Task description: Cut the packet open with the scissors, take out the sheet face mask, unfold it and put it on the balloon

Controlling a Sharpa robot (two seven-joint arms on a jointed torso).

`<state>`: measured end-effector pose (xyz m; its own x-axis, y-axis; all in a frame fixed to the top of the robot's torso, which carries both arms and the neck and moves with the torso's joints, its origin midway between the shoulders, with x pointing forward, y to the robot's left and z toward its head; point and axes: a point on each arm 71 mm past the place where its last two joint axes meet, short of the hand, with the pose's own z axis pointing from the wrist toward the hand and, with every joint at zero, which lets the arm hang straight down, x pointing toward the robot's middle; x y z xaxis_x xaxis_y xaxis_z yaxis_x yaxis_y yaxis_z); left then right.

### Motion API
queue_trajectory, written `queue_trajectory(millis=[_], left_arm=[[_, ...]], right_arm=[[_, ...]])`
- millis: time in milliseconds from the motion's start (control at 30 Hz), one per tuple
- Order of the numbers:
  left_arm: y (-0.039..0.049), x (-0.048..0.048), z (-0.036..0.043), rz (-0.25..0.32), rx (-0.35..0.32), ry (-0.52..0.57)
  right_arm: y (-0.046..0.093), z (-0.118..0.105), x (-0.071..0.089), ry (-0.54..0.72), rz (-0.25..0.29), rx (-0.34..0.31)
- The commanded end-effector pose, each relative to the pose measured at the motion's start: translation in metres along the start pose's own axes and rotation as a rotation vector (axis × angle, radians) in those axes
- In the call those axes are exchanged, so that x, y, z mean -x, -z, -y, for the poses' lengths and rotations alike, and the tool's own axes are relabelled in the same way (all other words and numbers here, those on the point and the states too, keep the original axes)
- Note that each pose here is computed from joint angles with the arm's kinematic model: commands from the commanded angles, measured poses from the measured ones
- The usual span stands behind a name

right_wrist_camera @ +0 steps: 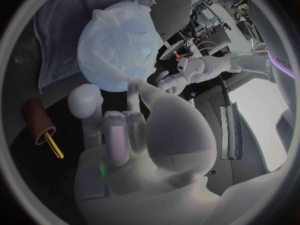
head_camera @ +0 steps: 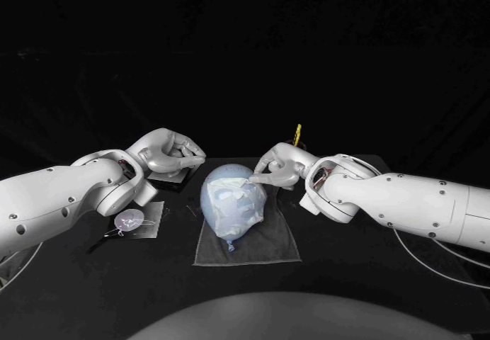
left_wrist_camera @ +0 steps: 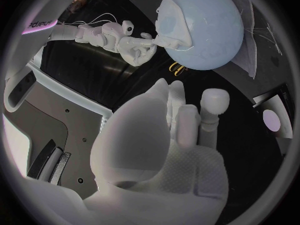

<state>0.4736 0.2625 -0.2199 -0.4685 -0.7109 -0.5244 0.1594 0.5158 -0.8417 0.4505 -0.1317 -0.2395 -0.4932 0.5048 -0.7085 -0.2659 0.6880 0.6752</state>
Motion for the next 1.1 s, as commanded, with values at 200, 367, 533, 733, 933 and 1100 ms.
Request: queue_trajectory(millis=[200,367,533,733,933,1100], left_arm=[[-0.0008,-0.0008,0.0014,-0.005,-0.009,0.007],[-0.0007,-0.0011,0.0017,-0.007,-0.01,0.009],[-0.0007,-0.0013,0.0018,-0.008,-0.011,0.01],[-0.0008,-0.002,0.0022,-0.011,-0.011,0.011],[-0.0009,-0.0022,0.0022,-0.012,-0.01,0.011],[-0.0009,-0.0028,0.0024,-0.016,-0.009,0.011]], right_arm=[[0.006,-0.004,-0.002,0.04,-0.009,0.047],[0.015,-0.007,-0.007,0.098,-0.031,0.087],[0.021,-0.009,-0.012,0.207,-0.041,0.135],[0.024,-0.011,-0.018,0.358,-0.002,0.19],[0.025,-0.012,-0.022,0.423,0.052,0.229],[0.026,-0.014,-0.021,0.426,0.095,0.247]])
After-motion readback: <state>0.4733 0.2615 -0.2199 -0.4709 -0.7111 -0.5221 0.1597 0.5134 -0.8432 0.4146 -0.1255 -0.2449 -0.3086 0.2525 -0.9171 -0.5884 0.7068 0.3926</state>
